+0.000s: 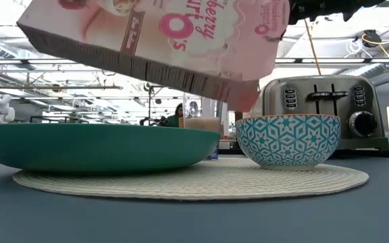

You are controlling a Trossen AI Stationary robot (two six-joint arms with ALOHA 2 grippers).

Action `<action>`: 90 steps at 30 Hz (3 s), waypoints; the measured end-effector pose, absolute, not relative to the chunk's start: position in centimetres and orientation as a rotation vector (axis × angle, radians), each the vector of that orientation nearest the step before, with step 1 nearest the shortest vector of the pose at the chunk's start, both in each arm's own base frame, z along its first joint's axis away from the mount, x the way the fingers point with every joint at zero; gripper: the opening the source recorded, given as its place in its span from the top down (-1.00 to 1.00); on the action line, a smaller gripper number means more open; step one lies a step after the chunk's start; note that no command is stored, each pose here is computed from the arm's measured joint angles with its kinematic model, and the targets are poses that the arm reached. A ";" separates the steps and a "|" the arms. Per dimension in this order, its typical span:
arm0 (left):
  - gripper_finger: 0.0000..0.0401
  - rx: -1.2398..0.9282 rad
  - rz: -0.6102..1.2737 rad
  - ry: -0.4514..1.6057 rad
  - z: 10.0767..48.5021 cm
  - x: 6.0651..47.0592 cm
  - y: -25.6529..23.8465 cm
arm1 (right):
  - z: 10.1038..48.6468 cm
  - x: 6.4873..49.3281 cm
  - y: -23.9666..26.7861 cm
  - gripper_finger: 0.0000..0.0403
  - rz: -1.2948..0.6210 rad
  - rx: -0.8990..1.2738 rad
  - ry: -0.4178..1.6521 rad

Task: Arrange a breakfast setting
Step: Pour the cereals from the cereal box into the orange bowl

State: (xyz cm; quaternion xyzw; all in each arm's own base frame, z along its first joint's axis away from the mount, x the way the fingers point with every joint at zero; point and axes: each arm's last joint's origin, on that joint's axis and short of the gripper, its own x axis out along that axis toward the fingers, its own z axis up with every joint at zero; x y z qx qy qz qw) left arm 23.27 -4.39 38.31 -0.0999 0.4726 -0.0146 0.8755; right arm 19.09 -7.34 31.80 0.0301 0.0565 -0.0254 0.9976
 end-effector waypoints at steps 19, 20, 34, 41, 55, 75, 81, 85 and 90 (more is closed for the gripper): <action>-0.17 -0.202 -0.044 0.939 38.5 23.6 -4.9 | 31.8 19.1 -7.3 -0.61 -0.050 0.060 0.113; -0.17 -0.202 -0.048 0.924 38.7 23.6 -4.9 | 31.8 19.1 -7.3 -0.61 -0.051 0.060 0.112; -0.17 -0.232 -0.055 0.949 38.5 23.7 -5.0 | 31.8 19.1 -7.3 -0.61 -0.050 0.059 0.112; -0.17 -0.233 -0.055 0.950 38.5 23.7 -5.0 | 31.8 19.1 -7.3 -0.61 -0.050 0.060 0.112; -0.17 -0.224 -0.041 1.006 37.8 24.0 -5.0 | 31.8 19.1 -7.3 -0.61 -0.050 0.060 0.112; -0.17 -0.213 -0.039 1.030 37.2 24.7 -5.2 | 31.8 19.1 -7.3 -0.61 -0.050 0.053 0.112; -0.17 -0.201 -0.054 0.962 39.4 24.3 -5.1 | 31.8 19.1 -7.3 -0.61 -0.050 0.053 0.113; -0.17 -0.190 -0.046 0.917 40.5 24.2 -5.0 | 31.8 19.1 -7.3 -0.61 -0.050 0.053 0.112; -0.17 -0.196 -0.029 0.971 39.9 24.5 -5.1 | 31.8 19.1 -7.3 -0.61 -0.050 0.053 0.113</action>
